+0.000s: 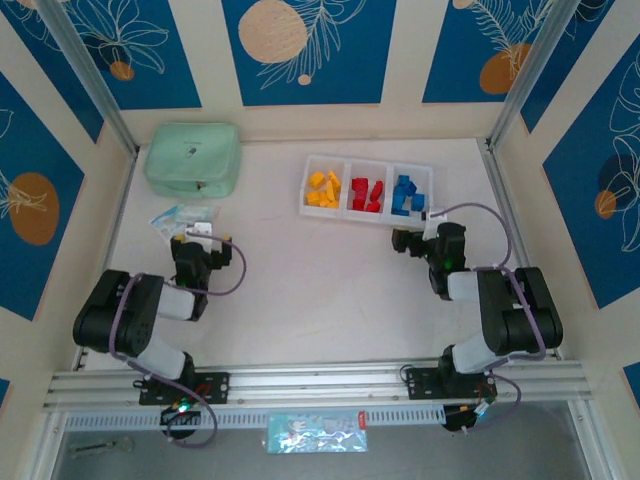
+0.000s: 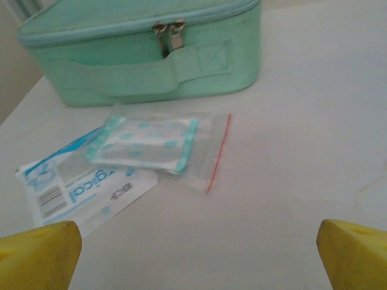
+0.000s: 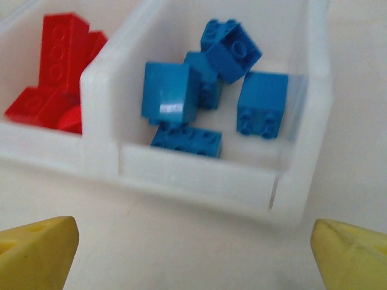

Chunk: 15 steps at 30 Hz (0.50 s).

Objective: Sort the legos into containers by color
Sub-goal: Reset both arms

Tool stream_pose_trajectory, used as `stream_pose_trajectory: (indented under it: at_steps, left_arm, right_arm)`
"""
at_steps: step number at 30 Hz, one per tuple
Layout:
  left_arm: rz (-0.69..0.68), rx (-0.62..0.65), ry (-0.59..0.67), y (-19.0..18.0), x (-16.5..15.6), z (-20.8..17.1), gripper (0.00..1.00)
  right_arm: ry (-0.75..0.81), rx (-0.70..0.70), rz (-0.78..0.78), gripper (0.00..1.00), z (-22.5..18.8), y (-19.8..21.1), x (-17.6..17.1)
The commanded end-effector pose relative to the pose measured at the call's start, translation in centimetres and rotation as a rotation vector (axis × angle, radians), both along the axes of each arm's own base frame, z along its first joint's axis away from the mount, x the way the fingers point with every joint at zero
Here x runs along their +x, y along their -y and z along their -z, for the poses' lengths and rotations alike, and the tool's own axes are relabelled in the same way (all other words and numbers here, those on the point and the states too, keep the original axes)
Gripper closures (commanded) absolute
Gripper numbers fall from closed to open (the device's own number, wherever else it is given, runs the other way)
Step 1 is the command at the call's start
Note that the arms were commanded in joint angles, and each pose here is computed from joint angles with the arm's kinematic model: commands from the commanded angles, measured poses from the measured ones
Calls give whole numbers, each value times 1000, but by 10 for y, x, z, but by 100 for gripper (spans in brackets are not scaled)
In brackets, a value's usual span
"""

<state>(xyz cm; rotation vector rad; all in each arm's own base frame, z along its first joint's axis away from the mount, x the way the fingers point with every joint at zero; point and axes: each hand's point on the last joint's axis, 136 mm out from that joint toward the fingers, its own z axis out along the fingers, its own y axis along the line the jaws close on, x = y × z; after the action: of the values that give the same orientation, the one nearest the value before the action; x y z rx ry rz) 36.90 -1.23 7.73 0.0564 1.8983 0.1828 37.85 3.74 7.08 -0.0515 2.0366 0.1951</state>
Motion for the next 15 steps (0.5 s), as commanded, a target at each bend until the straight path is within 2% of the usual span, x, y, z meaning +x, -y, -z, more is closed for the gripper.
stream_pose_trajectory:
  at_steps: [1,3,5,11,15]
  left_arm:
    - [118,-26,126,17,6,-27,1]
    - [106,-30,71,15,18,-22,1]
    - [86,-69,-22,9,29,-13,1]
    - [22,-86,23,-6,24,-17,1]
    - [25,-86,20,-5,25,-16,0]
  right_arm:
    - [93,-15,-14,1,-24,1,15]
    - [73,59,-24,1,-24,8,18]
    - [78,15,0,1,-23,6,19]
    - [77,30,-13,1,-24,6,18]
    - [76,31,-15,1,-24,6,18]
